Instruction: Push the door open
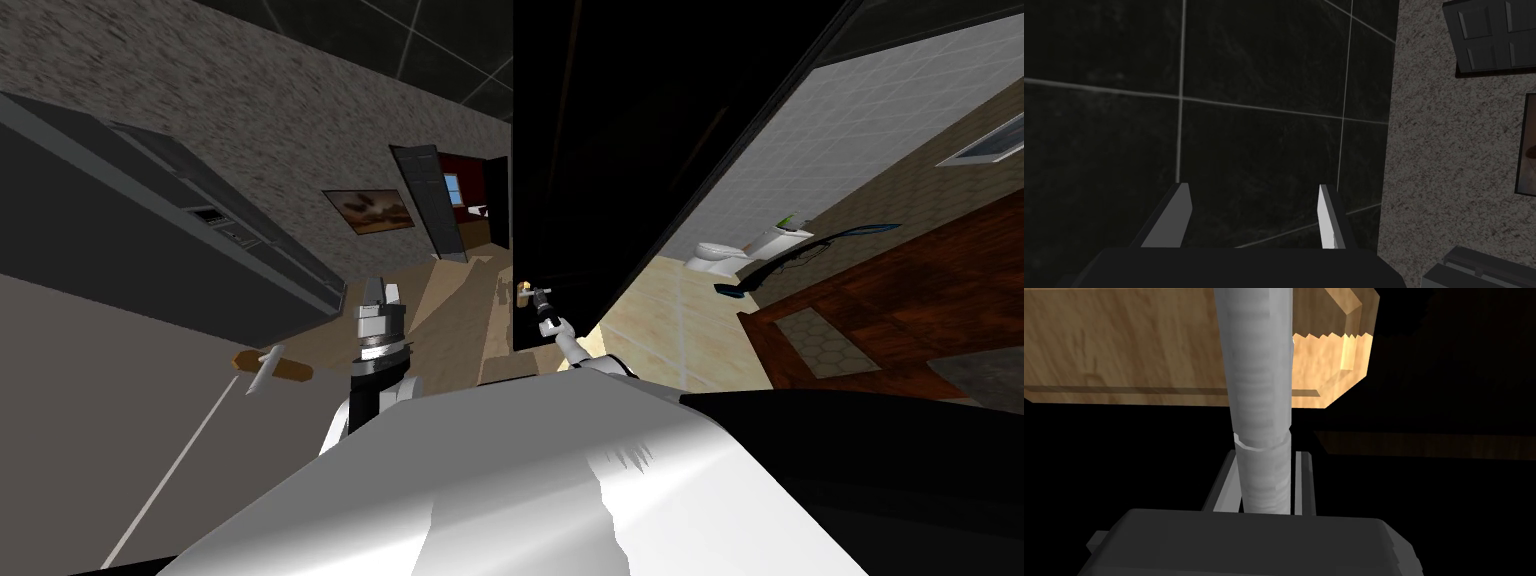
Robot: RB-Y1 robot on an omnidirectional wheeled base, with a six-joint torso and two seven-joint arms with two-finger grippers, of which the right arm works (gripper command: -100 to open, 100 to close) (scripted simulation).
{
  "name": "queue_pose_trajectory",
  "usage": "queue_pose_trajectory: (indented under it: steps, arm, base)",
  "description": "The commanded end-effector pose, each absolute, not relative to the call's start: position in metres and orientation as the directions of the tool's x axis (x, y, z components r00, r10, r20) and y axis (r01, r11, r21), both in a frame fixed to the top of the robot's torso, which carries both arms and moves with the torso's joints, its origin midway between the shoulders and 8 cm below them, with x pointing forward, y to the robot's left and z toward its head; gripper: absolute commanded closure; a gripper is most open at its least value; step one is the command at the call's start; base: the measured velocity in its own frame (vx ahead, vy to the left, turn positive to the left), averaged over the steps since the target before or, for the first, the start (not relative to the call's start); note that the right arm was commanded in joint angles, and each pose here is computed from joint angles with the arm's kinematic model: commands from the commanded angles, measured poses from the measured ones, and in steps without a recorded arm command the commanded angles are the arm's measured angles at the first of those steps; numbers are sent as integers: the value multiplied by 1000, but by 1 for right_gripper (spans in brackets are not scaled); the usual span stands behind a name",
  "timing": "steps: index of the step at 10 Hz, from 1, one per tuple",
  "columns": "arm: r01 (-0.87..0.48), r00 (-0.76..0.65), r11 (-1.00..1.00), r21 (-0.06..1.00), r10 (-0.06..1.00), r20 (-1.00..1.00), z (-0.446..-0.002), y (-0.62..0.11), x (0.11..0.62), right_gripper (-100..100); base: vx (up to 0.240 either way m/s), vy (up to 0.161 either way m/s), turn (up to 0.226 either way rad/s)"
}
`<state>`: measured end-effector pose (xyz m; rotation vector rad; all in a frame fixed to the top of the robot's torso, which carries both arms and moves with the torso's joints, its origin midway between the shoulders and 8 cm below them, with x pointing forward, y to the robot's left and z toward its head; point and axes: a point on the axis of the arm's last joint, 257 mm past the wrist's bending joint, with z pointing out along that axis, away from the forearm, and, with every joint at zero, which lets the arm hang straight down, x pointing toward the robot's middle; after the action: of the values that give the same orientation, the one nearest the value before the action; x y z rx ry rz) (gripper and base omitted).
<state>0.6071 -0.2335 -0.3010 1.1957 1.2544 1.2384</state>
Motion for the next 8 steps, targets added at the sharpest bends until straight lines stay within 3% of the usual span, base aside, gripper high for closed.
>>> queue_pose_trajectory:
  steps: [1, 8]
  arm:
    - [2, -33, 1, 1000, 999, -1, -294, -243, 612, 100]
    - [0, 59, 0, 1000, 998, 0, -293, -292, 610, 100]
  base:
    - [149, 80, -48]
    - [158, 135, -75]
